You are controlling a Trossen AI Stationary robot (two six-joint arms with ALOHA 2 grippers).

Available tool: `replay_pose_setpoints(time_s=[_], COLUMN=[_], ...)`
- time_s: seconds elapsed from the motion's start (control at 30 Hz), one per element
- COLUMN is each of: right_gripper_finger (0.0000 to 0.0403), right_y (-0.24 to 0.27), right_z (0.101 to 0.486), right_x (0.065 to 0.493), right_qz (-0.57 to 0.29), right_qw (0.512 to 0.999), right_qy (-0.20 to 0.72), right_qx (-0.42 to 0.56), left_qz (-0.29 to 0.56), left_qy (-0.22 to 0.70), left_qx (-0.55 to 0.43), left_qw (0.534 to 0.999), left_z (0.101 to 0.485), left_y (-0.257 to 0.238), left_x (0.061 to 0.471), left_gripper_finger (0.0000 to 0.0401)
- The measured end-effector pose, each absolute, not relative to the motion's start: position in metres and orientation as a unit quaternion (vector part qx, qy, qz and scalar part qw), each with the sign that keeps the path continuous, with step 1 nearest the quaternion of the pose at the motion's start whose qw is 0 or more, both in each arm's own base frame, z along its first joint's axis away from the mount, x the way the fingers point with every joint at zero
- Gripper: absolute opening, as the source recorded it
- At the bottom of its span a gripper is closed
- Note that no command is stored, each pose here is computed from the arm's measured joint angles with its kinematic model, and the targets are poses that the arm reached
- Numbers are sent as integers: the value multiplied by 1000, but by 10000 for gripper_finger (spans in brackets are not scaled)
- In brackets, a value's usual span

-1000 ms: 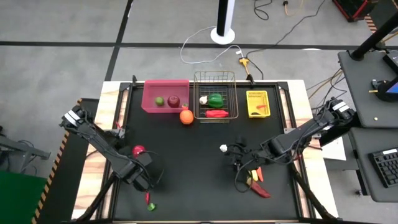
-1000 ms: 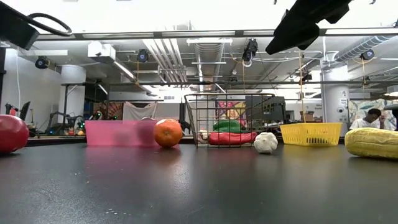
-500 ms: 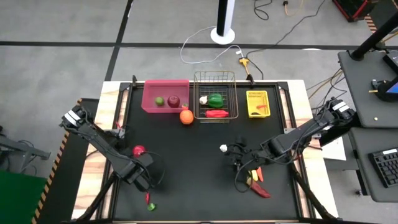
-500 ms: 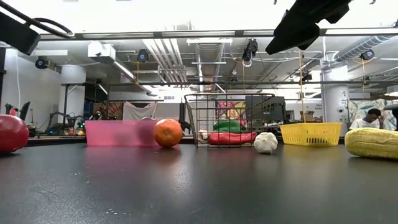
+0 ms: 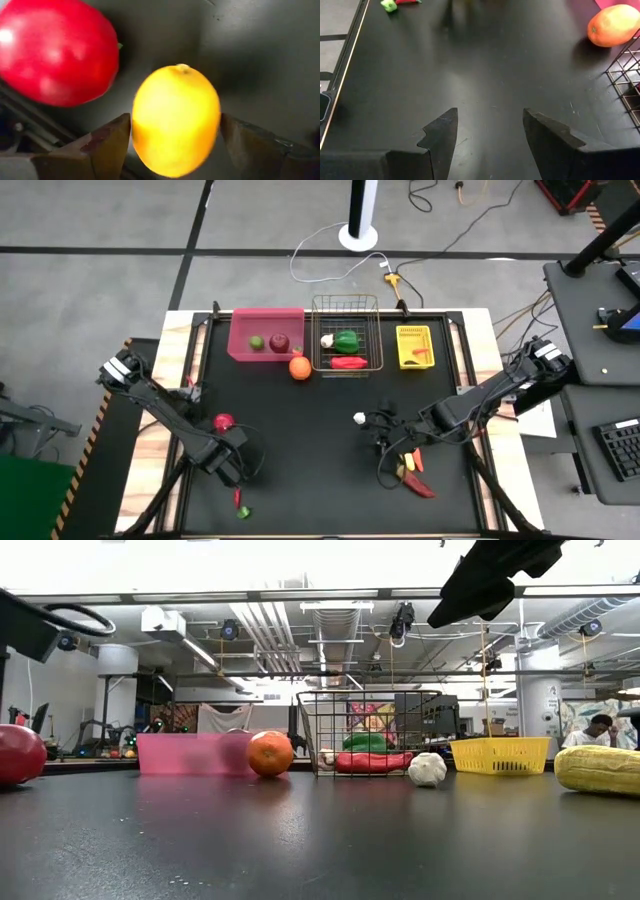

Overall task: Sort produce into baskets
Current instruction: Put the yellow lemon into the red bin

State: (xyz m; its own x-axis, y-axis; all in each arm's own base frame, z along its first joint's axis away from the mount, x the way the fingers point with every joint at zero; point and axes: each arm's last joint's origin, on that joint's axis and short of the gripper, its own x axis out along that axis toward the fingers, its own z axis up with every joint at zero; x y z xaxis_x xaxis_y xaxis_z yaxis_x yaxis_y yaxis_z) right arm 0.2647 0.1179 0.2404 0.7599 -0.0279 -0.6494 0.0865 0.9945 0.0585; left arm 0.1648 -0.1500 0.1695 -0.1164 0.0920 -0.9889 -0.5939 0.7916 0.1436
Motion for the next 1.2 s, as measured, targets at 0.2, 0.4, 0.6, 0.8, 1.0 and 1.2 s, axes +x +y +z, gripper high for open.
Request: replay_pose_setpoints(time_s=[0.2, 0.4, 0.6, 0.8, 1.0, 1.2], right_gripper_finger=[217, 217, 217, 217, 217, 217], right_y=[118, 118, 118, 118, 118, 119], right_z=[240, 240, 240, 240, 240, 245], right_x=[265, 265, 265, 265, 265, 269], right_qz=[-32, -32, -32, -32, -29, -18], right_qw=[937, 937, 937, 937, 937, 948], right_qy=[345, 345, 345, 345, 345, 317], right_qx=[47, 47, 46, 45, 37, 21], left_qz=[255, 256, 244, 198, 152, 154], left_qy=[692, 693, 695, 689, 610, 484], left_qx=[-193, -190, -185, -177, -119, -1], left_qw=[647, 647, 651, 675, 768, 862], left_z=[162, 158, 160, 175, 208, 242], left_y=[-150, -149, -150, -159, -170, -173], left_x=[165, 163, 165, 175, 196, 216], left_gripper_finger=[288, 288, 273, 243, 243, 243])
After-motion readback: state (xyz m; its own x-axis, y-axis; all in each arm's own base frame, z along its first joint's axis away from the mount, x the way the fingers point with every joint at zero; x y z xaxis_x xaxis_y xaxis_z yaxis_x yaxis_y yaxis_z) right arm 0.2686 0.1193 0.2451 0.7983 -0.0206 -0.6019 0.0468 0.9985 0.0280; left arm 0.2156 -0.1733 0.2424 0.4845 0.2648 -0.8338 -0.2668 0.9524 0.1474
